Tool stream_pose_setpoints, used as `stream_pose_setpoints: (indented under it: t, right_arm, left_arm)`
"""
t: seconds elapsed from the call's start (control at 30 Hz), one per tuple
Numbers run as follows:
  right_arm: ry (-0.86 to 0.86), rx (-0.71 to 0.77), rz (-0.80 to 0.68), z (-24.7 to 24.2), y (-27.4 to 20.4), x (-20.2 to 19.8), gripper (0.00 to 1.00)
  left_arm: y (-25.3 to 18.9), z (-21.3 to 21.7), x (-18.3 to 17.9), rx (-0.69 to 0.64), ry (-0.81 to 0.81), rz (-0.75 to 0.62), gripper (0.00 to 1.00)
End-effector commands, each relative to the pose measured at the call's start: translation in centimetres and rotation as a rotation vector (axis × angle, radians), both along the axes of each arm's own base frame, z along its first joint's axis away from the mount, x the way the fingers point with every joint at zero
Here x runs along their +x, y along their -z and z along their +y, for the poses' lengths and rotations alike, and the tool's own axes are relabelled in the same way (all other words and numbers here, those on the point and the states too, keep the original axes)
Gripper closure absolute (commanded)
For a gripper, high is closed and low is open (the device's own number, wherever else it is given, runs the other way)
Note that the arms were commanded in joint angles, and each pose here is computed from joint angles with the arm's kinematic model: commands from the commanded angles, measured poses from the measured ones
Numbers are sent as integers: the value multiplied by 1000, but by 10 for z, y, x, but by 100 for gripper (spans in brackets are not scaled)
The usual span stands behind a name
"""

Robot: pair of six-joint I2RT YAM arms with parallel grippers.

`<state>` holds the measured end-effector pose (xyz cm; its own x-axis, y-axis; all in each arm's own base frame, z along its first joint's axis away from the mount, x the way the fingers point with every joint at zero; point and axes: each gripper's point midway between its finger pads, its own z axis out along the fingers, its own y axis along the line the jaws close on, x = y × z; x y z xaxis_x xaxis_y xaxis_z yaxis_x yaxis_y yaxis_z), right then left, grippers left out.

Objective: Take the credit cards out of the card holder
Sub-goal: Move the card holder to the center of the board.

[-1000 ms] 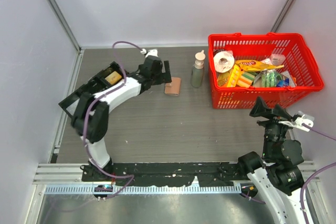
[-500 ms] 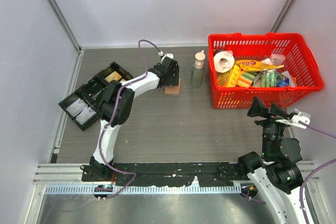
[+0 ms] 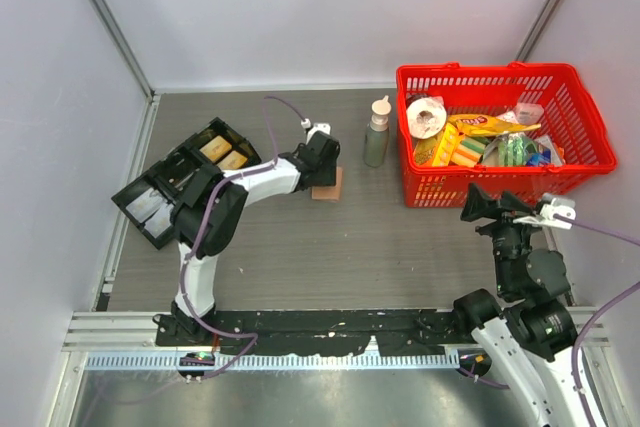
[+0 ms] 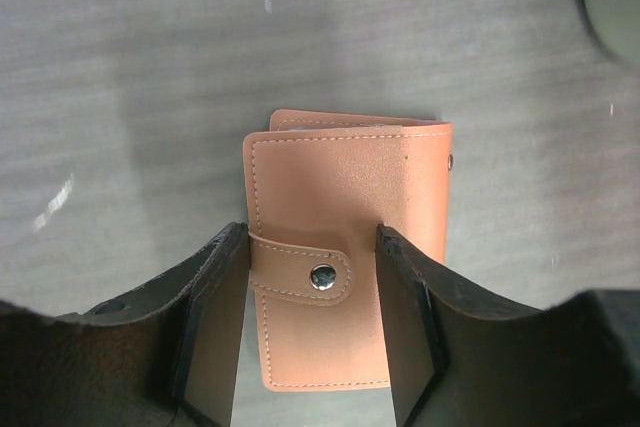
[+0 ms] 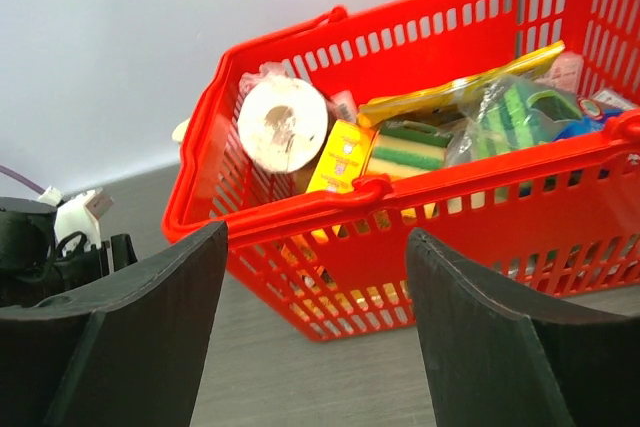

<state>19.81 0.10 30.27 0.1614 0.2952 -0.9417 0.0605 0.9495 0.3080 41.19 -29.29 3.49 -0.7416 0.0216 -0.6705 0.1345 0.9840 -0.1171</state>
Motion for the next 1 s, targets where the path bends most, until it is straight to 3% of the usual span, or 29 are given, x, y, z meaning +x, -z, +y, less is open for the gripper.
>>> stream_pose_setpoints:
  t: [0.0,0.13,0.3,0.67,0.97]
  right_arm:
    - [-112,-26,21,21,-19,2,24]
    - [-240,-79,135,46,-13,8,21]
    - [-379,-120,275,75,-6,15,21]
    - [-803,-88,558,160,27,24,21]
    - [-886,-146,713,232,74,17,19]
  left_arm:
    - [32,23,-79,82,11,177,54]
    - [32,21,-132,47,-6,197,54]
    - [13,13,-169,-105,-71,168,49]
    - [-36,30,-180,-300,-170,25,32]
    - [-46,38,-189,-367,-173,16,32]
